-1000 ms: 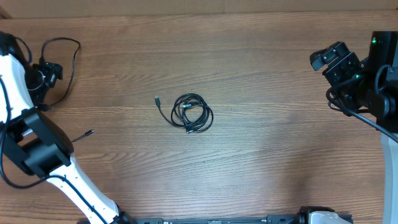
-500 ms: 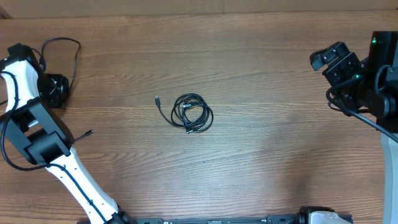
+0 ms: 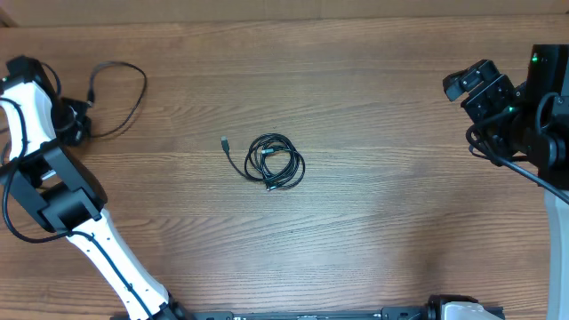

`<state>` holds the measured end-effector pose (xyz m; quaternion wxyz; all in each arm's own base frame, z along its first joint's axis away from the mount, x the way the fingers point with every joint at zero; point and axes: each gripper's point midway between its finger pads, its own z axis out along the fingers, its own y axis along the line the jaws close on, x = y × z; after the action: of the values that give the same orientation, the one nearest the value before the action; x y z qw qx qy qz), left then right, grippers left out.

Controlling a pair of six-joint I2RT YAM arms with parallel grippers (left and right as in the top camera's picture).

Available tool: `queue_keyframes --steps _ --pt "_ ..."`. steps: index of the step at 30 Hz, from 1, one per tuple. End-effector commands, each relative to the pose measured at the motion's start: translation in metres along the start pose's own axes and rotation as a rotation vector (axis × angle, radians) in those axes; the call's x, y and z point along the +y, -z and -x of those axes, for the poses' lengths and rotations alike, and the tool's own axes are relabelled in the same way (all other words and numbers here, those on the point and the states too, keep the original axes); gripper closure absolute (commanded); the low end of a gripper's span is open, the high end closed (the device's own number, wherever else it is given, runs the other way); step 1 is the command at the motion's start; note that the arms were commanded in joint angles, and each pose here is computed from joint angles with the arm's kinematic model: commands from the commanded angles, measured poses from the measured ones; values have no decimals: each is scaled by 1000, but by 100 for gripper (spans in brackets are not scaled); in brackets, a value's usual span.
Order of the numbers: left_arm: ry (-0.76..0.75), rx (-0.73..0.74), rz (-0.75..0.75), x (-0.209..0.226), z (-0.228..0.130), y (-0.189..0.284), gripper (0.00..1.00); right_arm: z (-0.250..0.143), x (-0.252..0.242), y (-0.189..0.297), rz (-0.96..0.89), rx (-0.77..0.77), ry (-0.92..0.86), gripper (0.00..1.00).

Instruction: Untangle cables

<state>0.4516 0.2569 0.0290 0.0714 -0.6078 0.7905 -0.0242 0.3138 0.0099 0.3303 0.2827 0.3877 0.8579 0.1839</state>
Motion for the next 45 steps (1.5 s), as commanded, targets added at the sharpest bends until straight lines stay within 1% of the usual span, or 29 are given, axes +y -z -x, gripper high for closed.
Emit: queue_keyframes --steps 1,4,5,8,11,14,18,21,23,24,25,26,27,28,29,32,36,37,39,43,45 --pt "-152 -118 -94 -39 15 47 96 3 0 2 2 -17 7 0" --pt "-222 -172 -149 -63 15 73 96 3 0 2 2 -17 7 0" --pt "-242 -200 -182 -77 12 85 96 3 0 2 2 -17 7 0" --pt "-334 -272 -249 -105 11 101 96 3 0 2 2 -17 7 0" --pt "-498 -348 -295 -133 6 110 96 3 0 2 2 -17 7 0" --pt "-590 -383 -285 -145 -3 110 96 3 0 2 2 -17 7 0" --pt "-575 -411 -228 -142 -1 104 96 3 0 2 2 -17 7 0" --pt "-543 -432 -162 -129 8 101 96 3 0 2 2 -17 7 0" --pt "-529 -421 -125 -117 13 97 96 3 0 2 2 -18 7 0" --pt "-522 -410 -112 -110 16 95 83 3 0 2 2 -17 7 0" --pt "-517 -400 -101 -105 17 93 62 3 0 2 2 -17 7 0" --pt "-509 -386 -85 -98 20 91 34 3 0 2 2 -17 7 0" --pt "-503 -374 -72 -91 21 89 17 3 0 2 2 -17 7 0" --pt "-496 -361 -58 -85 23 88 3 3 0 2 2 -17 7 0" --pt "-491 -345 -43 -78 24 87 0 3 0 2 2 -17 7 0" --pt "-475 -306 -13 -61 24 88 0 3 0 2 2 -17 7 0" --pt "-484 -245 -52 -55 8 109 0 3 0 2 2 -17 7 0" --pt "-492 -223 -87 -57 1 118 0 3 0 2 2 -17 7 0" --pt "-567 -174 -188 -66 -18 140 0 3 0 2 2 -17 7 0" --pt "-747 -100 -482 -92 -68 205 0 3 0 2 2 -17 7 0" --pt "-794 -58 -590 -97 -96 235 0 3 0 2 2 -17 7 0"
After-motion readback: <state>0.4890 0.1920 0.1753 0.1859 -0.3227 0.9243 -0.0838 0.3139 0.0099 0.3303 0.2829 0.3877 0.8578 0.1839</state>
